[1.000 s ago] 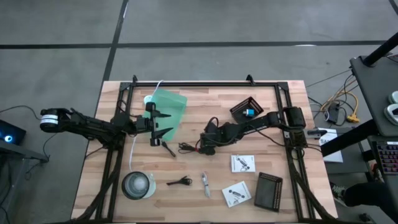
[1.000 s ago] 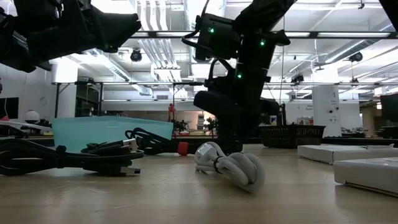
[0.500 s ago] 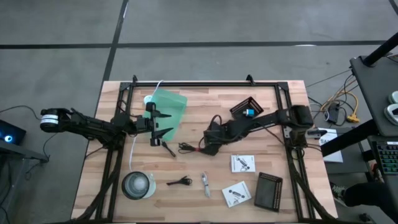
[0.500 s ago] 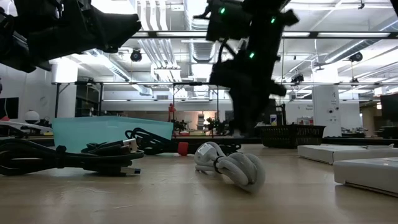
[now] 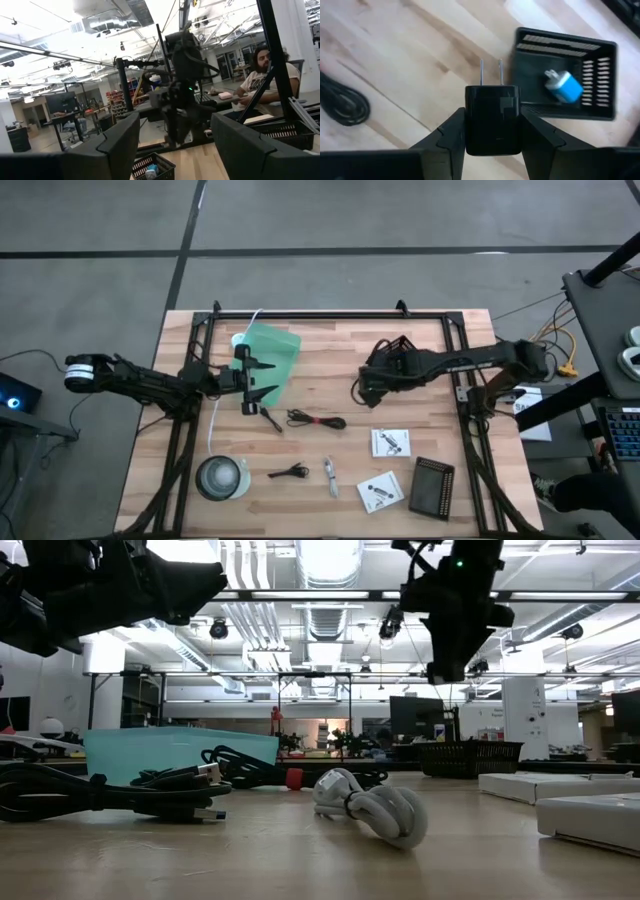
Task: Pick and place items into bin
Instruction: Put the black charger adapter into the top black bin
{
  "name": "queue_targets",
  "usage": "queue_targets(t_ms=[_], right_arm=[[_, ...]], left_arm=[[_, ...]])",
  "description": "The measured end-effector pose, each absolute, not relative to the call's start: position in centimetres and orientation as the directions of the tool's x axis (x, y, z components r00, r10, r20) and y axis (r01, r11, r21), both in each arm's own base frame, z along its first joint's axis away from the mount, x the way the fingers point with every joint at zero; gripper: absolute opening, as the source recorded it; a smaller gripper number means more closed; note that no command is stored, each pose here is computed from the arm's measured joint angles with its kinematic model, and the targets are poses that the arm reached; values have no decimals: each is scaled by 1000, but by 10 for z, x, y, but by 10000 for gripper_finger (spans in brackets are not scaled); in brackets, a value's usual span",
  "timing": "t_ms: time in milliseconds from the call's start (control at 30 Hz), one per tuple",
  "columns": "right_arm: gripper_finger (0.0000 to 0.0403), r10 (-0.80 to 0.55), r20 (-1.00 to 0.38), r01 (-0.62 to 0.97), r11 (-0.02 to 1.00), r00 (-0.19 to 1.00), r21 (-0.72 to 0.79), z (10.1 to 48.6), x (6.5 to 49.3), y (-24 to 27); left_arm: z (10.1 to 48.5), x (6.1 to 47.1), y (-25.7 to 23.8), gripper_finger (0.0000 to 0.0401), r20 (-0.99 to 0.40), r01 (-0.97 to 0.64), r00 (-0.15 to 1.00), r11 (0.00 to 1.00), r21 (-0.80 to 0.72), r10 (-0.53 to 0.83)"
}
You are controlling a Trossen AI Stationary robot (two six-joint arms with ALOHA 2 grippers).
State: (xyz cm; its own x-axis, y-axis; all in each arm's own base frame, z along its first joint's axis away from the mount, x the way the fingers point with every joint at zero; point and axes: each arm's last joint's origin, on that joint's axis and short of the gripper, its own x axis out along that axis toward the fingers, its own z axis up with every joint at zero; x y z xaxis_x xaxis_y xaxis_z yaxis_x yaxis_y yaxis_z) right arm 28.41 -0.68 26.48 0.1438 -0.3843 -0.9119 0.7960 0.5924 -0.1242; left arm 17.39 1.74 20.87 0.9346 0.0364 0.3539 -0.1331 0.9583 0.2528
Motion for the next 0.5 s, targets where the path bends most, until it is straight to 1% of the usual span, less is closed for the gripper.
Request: queue_targets(t_ms=[167,300,400,500], right_arm=[[131,-443,-885,790,590,141,-170,271,275,-19],[131,-472,-875,789,575,106,-215,264,270,-26],[131,-457,-886,787,574,81,-224,256,267,-28],[131,-410,-911,777,590,55,-219,247,264,-29]], left_arm=[[209,174,17,228,356,-133,934,959,252,36],[209,174,17,228,356,-133,934,959,252,36],[209,174,17,228,353,-132,935,959,252,36],[209,174,17,228,353,-132,935,959,252,36]])
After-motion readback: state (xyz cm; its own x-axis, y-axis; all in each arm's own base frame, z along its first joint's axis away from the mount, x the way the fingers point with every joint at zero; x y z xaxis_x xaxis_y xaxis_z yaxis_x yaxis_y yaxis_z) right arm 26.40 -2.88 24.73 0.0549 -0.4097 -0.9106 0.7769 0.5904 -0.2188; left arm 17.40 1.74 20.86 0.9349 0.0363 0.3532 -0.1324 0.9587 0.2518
